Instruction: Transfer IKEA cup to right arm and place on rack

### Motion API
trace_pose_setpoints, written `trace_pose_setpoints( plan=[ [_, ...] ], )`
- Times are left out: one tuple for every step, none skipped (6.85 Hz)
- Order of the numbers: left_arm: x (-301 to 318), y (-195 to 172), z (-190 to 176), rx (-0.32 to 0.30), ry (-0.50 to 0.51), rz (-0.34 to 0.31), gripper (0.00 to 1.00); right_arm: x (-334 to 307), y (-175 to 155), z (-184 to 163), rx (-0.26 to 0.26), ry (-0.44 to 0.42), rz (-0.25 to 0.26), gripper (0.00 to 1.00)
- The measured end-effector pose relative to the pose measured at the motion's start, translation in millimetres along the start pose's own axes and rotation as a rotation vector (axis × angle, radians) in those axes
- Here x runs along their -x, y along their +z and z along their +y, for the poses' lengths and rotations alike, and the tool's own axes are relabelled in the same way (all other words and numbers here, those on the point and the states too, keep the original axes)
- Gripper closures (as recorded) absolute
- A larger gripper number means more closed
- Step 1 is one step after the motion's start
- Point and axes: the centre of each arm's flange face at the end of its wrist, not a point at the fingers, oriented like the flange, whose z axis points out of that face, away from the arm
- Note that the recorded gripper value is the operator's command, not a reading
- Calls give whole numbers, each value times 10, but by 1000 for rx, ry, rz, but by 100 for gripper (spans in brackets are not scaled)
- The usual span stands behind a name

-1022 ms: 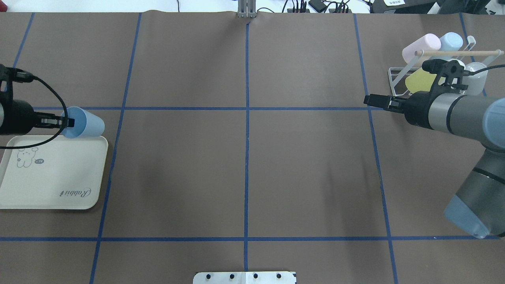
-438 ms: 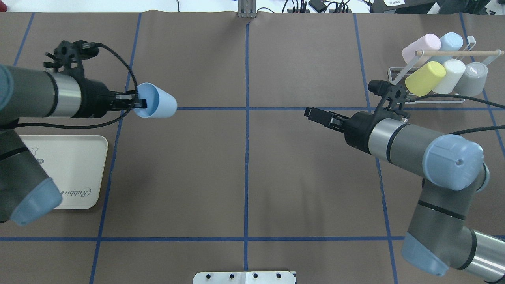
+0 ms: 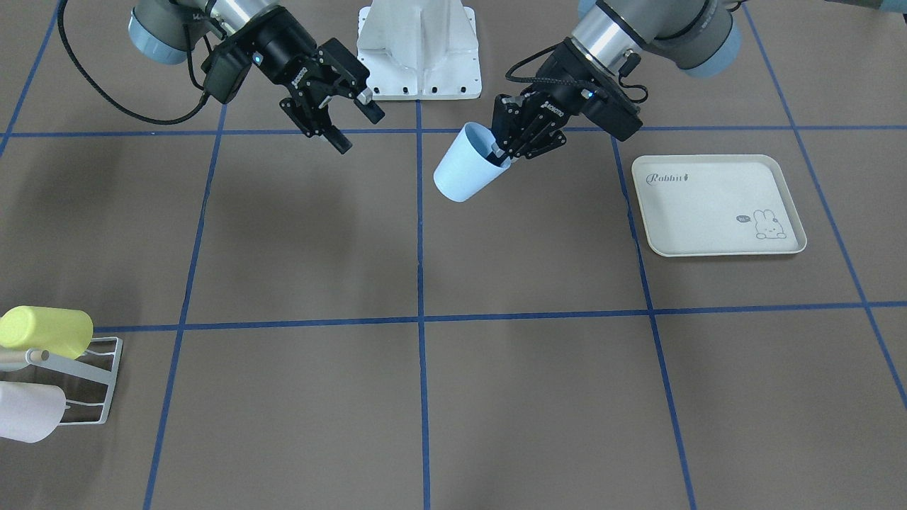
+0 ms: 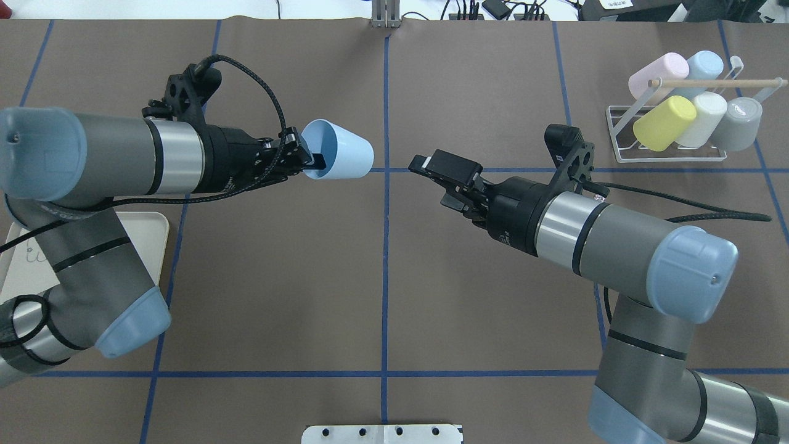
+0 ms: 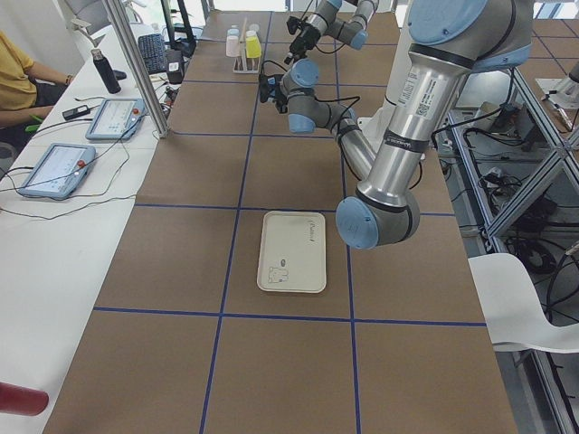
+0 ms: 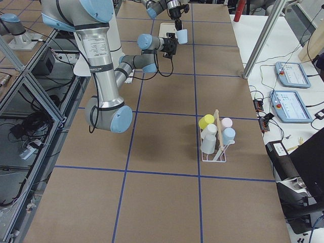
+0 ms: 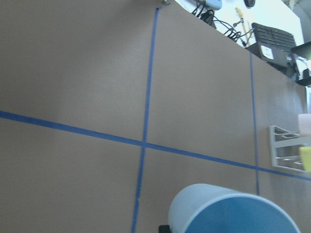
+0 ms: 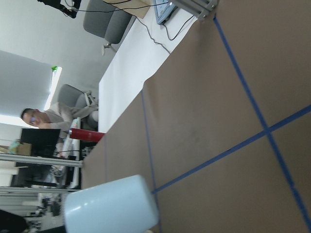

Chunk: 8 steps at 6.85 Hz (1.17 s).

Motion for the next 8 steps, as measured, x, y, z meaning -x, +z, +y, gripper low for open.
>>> trace_pose_setpoints(
  plan=[
    [88,43,-40,-8,-94,154,100,98,-96,17,31,106,-99,0],
    [172,22,-51,11,-183,296,100,160,-163,16,52,190,-166,0],
    [210,-46,-29,53,-255,408,100,200,-187,16,57,246,-199,0],
    [234,-106,28,97,-287,487,100,227,-194,17,58,288,-215,0],
    [250,-151,106,141,-317,548,100,244,-195,19,61,319,-222,0],
    [256,-163,183,175,-350,579,100,250,-195,22,62,332,-224,0],
    [254,-142,261,197,-368,589,100,256,-198,22,63,337,-226,0],
    [248,-111,320,209,-377,588,100,259,-200,23,64,339,-227,0]
  ],
)
